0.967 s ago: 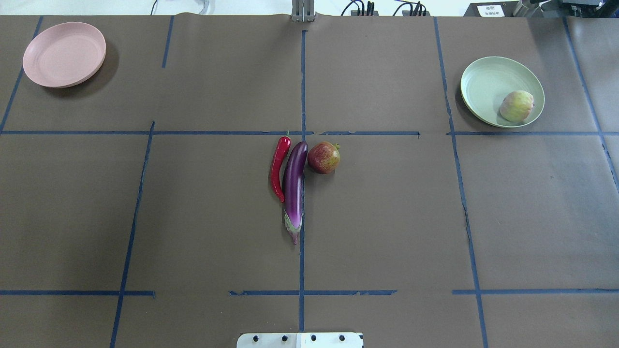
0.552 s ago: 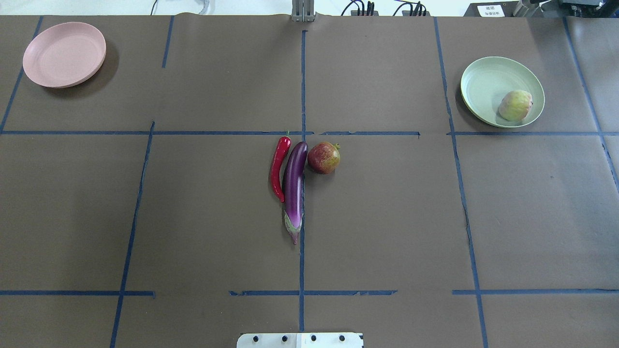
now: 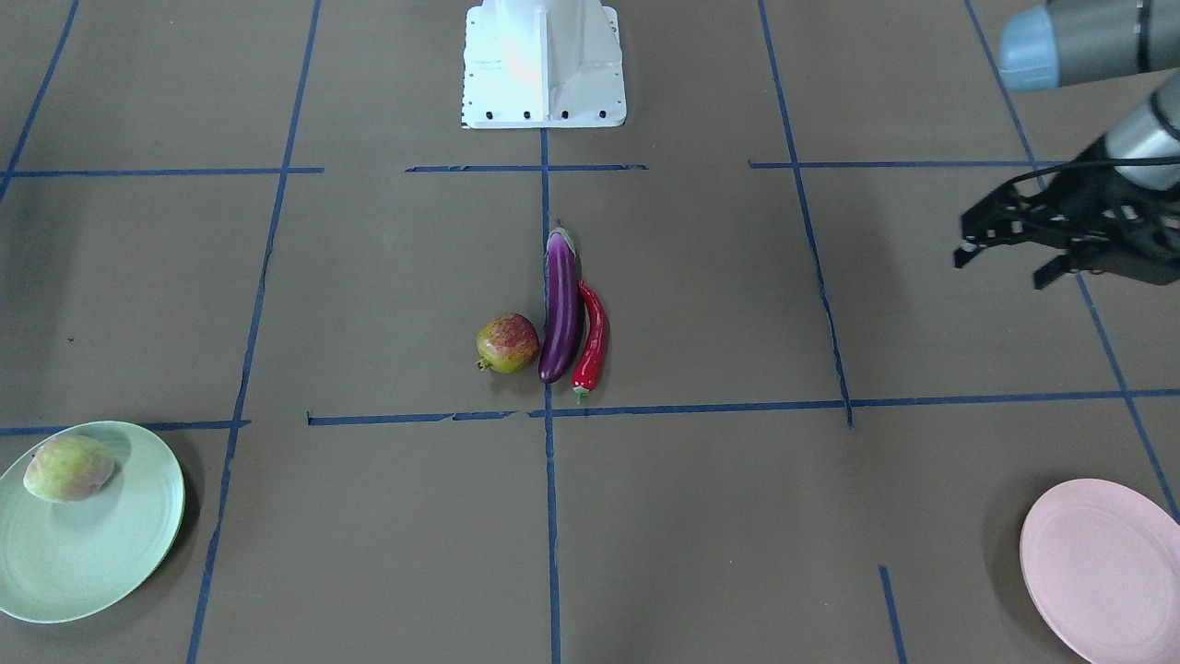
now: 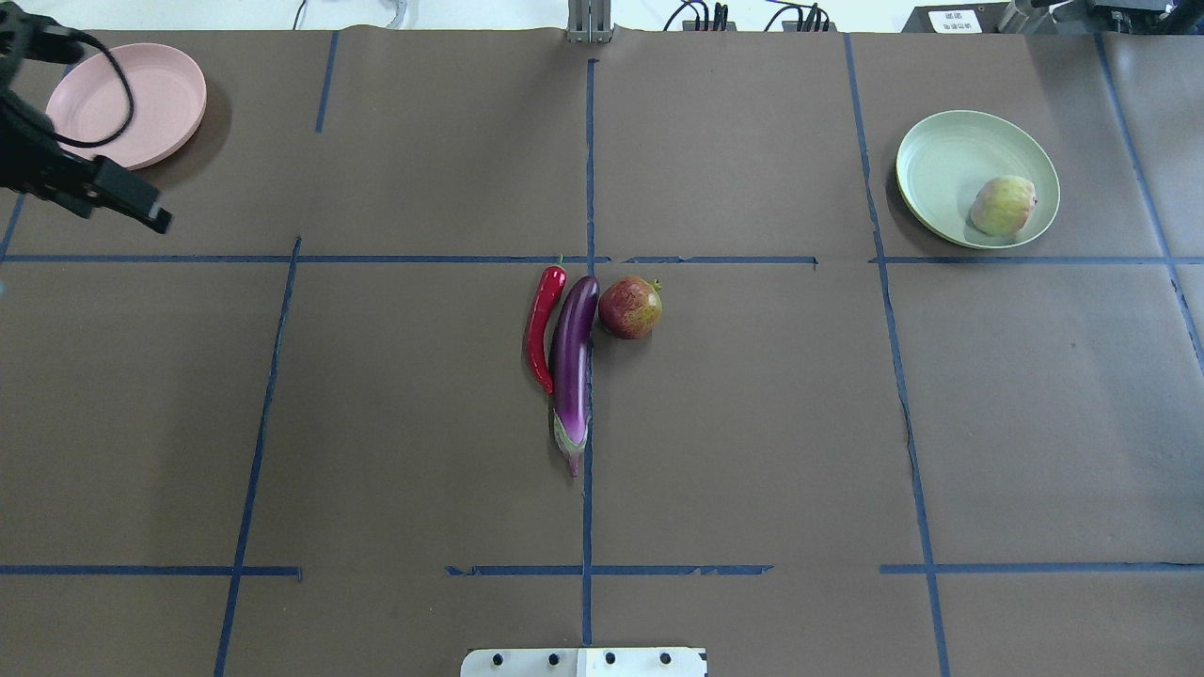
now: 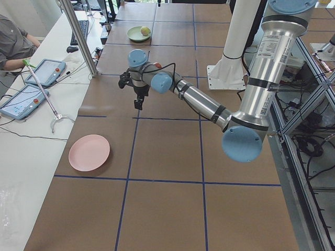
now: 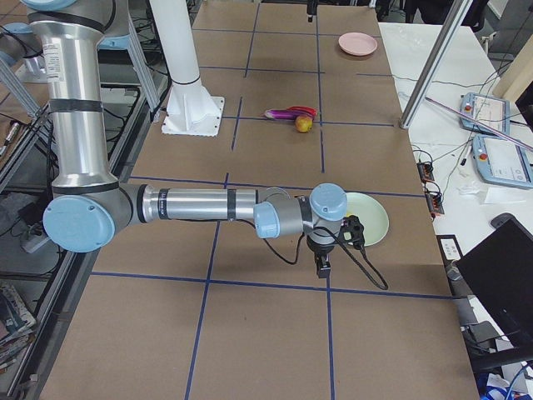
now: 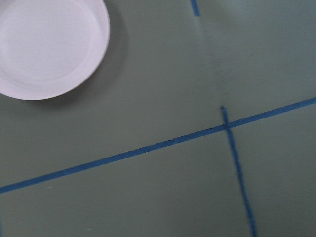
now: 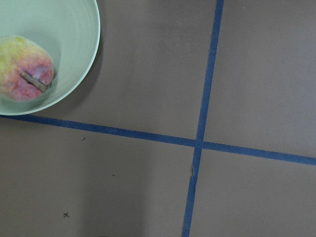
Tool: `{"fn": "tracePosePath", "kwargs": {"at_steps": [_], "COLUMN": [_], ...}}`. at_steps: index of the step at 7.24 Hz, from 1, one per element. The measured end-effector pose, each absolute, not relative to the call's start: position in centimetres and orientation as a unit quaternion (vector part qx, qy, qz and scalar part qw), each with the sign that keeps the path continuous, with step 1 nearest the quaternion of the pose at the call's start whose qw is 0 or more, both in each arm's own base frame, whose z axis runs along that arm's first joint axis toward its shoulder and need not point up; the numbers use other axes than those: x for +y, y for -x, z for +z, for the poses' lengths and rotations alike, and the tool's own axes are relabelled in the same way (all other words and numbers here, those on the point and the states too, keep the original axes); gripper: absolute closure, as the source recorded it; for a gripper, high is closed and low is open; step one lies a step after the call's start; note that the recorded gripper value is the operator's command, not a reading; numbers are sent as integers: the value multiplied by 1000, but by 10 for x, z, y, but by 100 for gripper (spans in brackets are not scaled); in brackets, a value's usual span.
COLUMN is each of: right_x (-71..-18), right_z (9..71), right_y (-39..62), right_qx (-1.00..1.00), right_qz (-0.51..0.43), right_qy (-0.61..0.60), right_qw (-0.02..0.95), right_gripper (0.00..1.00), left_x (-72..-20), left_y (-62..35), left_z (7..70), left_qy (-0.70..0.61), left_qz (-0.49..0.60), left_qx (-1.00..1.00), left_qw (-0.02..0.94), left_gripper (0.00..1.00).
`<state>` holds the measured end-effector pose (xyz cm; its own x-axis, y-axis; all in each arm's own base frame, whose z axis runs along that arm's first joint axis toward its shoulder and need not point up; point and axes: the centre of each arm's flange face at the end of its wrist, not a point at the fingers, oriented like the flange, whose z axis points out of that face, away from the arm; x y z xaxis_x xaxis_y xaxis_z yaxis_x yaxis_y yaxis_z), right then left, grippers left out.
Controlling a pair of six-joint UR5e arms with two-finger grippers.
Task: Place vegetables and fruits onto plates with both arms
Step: 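Reach the left gripper down and grasp the purple eggplant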
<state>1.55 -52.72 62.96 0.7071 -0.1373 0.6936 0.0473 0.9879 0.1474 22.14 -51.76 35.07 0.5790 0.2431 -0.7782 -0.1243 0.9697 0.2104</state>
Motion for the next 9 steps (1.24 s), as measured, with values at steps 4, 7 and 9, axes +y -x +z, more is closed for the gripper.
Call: {"fn": "tracePosePath", "kwargs": {"at_steps": [4,7,9], "right_x": [-528,-528,-528], "right_z": [630,631,632], "right_y": [-15,-15,-15], "right_qx": [-378,-378,-378], "right_qz": [-50,-49,-49], "right_qy": [-59,-58,-57], "right_qw": [922,923,923], "right_gripper": [0,0,0], "left_x": [-426,-418,-419], "left_y": [-455,-592,-628], "left_z": [238,186,182], "left_qy": [11,14,6], "left_qz": [56,-11,-19], "left_qx": [450,408,387], "left_qw": [891,913,922], "left_gripper": [0,11,29]}}
